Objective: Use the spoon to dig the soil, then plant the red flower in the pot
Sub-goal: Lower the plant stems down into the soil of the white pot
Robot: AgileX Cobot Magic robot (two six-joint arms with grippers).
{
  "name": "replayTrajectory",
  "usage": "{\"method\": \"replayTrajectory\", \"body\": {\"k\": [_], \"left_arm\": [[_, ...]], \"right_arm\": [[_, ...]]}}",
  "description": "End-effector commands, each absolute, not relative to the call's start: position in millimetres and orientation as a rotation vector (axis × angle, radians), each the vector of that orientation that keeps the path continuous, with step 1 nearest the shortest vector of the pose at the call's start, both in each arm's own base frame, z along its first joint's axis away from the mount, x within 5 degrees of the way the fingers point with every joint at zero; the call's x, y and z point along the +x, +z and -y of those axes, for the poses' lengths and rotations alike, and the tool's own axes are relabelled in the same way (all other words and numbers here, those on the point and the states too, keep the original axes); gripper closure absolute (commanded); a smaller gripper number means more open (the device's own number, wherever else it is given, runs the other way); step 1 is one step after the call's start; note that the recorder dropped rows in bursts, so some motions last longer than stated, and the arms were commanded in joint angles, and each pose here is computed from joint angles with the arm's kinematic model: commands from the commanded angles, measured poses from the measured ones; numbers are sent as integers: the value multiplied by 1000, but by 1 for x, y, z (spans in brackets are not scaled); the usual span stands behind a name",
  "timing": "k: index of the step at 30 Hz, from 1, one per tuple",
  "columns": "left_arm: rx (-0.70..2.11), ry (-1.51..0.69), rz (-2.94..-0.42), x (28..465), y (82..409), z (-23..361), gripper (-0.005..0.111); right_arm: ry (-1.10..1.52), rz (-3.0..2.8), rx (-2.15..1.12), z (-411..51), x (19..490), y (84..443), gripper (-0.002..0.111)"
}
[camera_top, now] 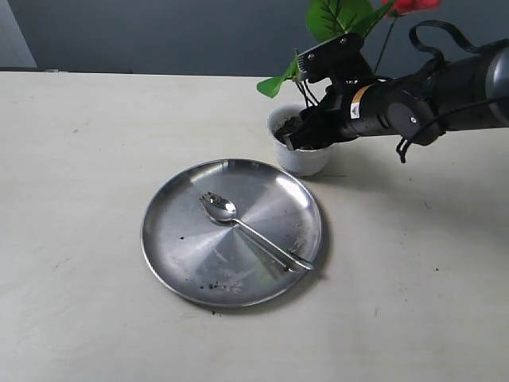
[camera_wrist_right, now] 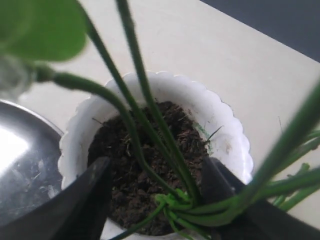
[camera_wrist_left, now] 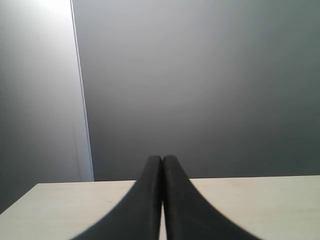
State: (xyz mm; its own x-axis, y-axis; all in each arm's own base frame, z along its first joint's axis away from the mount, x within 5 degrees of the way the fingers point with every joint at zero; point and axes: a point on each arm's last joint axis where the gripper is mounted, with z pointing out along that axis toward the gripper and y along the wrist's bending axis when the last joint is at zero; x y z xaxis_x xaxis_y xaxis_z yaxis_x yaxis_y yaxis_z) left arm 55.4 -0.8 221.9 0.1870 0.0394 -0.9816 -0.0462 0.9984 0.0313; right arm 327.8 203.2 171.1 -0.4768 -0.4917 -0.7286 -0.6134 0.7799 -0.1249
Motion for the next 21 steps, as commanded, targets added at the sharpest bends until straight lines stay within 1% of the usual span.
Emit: {"method": "replayTrajectory", "body": {"k": [1,8,16,21], "left_arm": [[-6,42,-1368,55,224,2,106],[-6,42,-1368,55,224,2,106],[-6,42,-1368,55,224,2,106],[-6,42,-1368,55,224,2,106]], "right_arm": [[153,-2223,-830,-198,328,168,55],[156,-2203,-822,-198,328,177,55],[139,-2190,-852,-198,328,178,55],[152,-2161,-829,-197,326,190,55]]}}
